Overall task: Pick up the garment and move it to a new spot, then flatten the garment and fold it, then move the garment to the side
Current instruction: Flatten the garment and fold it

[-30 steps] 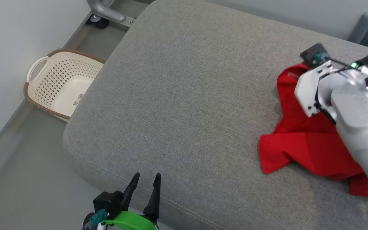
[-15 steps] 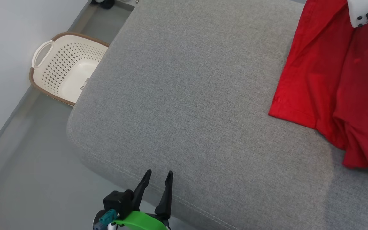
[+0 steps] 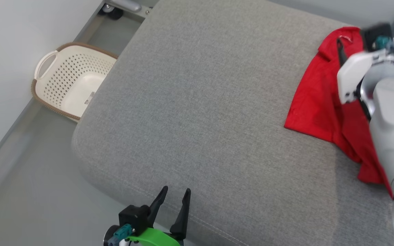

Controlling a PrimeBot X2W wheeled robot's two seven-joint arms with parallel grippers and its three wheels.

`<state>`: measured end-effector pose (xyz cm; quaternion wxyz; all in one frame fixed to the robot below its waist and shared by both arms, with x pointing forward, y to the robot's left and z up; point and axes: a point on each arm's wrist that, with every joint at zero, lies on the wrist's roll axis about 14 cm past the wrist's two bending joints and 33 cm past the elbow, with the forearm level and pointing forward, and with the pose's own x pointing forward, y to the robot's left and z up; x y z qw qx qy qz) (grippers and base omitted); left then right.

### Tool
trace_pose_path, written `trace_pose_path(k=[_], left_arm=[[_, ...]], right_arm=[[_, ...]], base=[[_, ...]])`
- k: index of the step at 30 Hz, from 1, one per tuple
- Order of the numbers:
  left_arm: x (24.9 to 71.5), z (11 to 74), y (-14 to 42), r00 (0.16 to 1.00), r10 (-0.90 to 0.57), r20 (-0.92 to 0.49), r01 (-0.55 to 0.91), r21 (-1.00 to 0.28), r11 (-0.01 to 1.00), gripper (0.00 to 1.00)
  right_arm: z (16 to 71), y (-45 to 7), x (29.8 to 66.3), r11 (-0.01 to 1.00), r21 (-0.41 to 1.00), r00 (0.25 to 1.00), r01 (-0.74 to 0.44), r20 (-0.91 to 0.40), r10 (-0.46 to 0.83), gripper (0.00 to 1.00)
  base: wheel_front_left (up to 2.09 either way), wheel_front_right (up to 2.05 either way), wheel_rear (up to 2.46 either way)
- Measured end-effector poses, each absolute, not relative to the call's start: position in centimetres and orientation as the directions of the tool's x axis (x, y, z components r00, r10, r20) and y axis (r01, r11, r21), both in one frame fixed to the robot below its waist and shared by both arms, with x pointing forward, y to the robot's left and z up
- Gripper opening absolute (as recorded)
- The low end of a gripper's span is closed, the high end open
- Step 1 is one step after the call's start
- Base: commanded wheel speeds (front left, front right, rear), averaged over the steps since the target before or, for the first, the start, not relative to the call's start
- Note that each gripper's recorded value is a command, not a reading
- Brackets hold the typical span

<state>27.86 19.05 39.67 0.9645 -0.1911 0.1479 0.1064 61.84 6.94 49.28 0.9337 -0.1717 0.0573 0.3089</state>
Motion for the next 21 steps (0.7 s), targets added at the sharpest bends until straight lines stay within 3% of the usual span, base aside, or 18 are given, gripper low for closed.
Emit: trace_pose_path(k=[7, 21], left_arm=[[29.3, 40.8, 18.9, 0.958, 0.102, -0.269, -0.19, -0.326, 0.926, 1.0], [36.0, 43.6, 12.8, 0.974, -0.172, -0.145, 0.121, -0.305, 0.944, 1.0]], right_arm=[[47.6, 5.9, 57.2, 0.792, -0.147, 0.802, -0.593, -0.191, 0.565, 1.0], [45.6, -10.6, 50.1, 0.953, -0.041, 0.947, -0.301, -0.131, 0.293, 1.0]], base=[[0.0, 0.0, 0.0], [0.0, 0.0, 0.0]])
